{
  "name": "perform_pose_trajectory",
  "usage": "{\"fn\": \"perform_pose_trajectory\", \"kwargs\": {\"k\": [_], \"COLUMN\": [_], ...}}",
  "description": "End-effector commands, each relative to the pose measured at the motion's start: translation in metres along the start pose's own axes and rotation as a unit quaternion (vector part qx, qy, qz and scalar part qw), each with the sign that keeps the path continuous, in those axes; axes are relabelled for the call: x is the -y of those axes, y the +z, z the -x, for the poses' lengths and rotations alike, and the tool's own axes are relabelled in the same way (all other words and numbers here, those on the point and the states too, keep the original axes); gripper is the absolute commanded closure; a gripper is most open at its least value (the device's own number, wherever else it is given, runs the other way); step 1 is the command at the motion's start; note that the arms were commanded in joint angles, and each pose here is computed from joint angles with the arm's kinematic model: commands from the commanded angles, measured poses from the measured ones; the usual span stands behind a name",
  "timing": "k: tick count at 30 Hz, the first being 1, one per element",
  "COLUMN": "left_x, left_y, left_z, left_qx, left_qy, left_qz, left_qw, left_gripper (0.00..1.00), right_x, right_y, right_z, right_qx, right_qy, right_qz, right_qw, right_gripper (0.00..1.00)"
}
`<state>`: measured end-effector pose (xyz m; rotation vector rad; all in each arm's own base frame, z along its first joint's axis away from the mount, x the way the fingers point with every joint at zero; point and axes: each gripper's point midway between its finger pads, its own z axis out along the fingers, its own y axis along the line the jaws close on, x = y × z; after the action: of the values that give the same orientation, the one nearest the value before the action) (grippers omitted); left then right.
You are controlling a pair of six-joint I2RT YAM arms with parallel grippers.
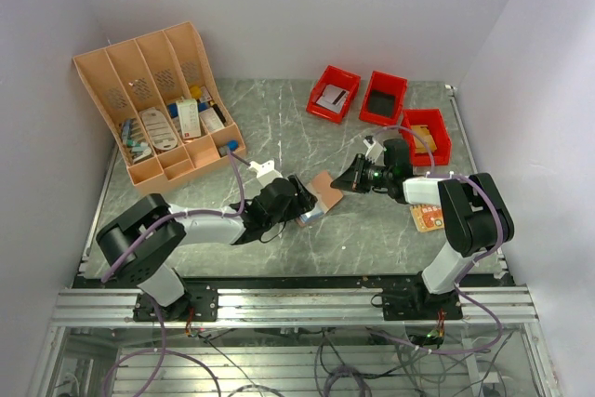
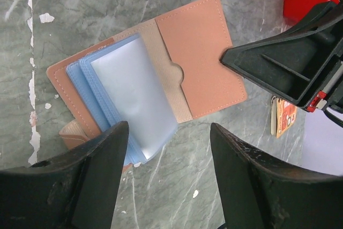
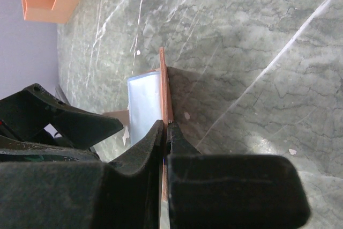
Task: Put the credit cards into the card holder
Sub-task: Open the card holder at the center of the board.
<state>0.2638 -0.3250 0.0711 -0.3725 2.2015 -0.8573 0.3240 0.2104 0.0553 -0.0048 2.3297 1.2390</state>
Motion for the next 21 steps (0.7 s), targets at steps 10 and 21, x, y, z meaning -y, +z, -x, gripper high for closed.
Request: {"fn": "perform_pose_trajectory", "kwargs": {"k": [10,21], "left_x": [-0.009,-0.012], "left_y": [0.012,0.011], "left_z": [-0.006,-0.009], "left_qx": [-0.007,-0.012], "left_qy": [-0.001,0.001], "left_qz": [0.018,0.025], "left_qw": [1.0,1.0], "left_gripper": [0.3,0.29], "right_x": [0.002,0.0], "right_y": [0.002,0.001], "right_z": [0.005,0.005], "right_qx": [-0.002,-0.002], "right_qy": [-0.006,-0.006], "right_qz": [0.0,0.002], "right_qw": [1.0,1.0], "right_gripper": [1.0,1.0]}}
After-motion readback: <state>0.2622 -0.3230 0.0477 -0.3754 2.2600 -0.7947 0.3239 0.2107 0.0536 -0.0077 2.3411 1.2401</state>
